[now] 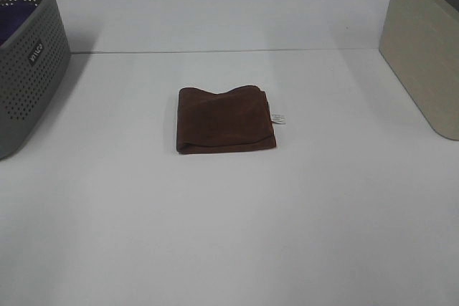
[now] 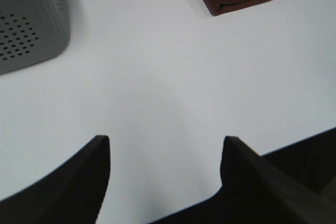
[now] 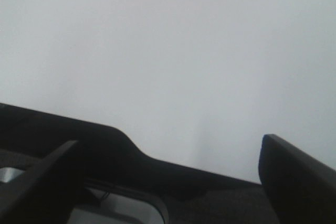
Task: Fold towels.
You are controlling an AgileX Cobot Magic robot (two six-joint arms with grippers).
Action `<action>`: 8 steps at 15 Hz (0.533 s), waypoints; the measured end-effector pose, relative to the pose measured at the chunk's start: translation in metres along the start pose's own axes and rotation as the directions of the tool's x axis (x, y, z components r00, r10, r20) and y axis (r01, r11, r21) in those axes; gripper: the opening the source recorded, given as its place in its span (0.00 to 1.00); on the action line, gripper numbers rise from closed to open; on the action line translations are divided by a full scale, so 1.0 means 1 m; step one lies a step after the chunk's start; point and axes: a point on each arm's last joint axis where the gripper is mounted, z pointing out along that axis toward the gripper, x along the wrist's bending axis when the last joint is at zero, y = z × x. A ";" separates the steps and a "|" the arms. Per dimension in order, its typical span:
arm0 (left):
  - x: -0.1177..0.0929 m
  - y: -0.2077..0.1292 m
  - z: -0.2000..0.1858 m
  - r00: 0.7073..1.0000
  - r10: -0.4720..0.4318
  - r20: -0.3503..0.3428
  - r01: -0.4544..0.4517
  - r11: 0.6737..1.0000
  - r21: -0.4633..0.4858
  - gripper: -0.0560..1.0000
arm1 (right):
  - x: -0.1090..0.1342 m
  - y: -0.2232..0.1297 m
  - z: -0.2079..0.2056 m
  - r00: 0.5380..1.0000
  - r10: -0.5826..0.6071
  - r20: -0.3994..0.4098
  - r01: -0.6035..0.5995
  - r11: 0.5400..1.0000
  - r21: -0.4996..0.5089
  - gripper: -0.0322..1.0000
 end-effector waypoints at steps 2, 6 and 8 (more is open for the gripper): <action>0.000 0.000 0.000 0.999 0.034 0.002 -0.034 0.998 -0.047 0.61 | 0.001 -0.012 -0.009 1.000 -0.012 0.014 0.014 0.994 -0.109 0.85; -0.001 0.001 -0.001 0.999 0.036 0.006 -0.036 0.998 -0.055 0.62 | 0.006 -0.030 -0.022 0.997 -0.075 0.014 0.076 0.966 -0.245 0.85; -0.001 0.000 0.000 0.999 0.048 0.010 -0.047 0.998 -0.045 0.62 | 0.008 -0.032 -0.024 0.995 -0.099 0.007 0.097 0.960 -0.261 0.85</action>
